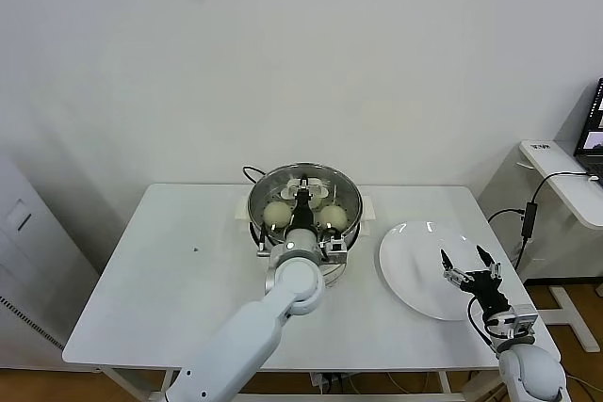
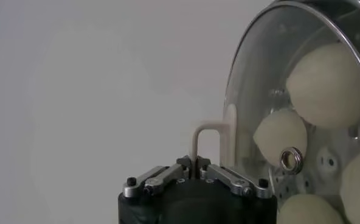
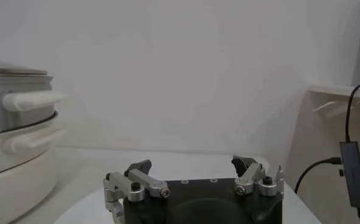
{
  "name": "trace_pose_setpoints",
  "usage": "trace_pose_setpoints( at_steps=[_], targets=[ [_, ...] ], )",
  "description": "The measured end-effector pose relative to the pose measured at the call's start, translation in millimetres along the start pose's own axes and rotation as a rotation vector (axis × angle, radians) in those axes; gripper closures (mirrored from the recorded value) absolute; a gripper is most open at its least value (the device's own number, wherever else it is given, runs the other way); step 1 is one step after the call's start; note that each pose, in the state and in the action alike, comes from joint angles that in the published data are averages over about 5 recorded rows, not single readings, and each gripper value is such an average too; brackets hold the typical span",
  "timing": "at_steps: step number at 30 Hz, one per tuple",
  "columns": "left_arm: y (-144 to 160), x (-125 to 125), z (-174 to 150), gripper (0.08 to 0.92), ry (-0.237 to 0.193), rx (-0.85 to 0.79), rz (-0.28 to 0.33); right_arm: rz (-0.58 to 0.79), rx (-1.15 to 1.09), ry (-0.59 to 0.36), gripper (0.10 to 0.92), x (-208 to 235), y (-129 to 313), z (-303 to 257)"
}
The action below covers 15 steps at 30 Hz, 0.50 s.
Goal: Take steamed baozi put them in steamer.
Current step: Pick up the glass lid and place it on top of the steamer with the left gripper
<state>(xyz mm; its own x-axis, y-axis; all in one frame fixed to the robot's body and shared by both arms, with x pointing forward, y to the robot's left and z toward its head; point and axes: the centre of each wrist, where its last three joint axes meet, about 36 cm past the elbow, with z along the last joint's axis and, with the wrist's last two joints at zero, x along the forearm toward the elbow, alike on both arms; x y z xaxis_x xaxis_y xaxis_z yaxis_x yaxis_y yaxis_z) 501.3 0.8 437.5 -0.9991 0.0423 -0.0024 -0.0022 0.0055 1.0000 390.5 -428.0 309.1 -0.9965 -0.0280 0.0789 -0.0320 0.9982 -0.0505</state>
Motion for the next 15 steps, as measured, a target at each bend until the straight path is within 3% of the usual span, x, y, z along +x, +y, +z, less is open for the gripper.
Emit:
trace_pose_setpoints(
  at_steps=[15],
  targets=[
    [-6.4, -3.2, 0.6, 0.885, -0.015, -0.004, 0.01, 0.004, -0.014, 0.005, 0.2, 1.8, 2.6, 4.8]
  ],
)
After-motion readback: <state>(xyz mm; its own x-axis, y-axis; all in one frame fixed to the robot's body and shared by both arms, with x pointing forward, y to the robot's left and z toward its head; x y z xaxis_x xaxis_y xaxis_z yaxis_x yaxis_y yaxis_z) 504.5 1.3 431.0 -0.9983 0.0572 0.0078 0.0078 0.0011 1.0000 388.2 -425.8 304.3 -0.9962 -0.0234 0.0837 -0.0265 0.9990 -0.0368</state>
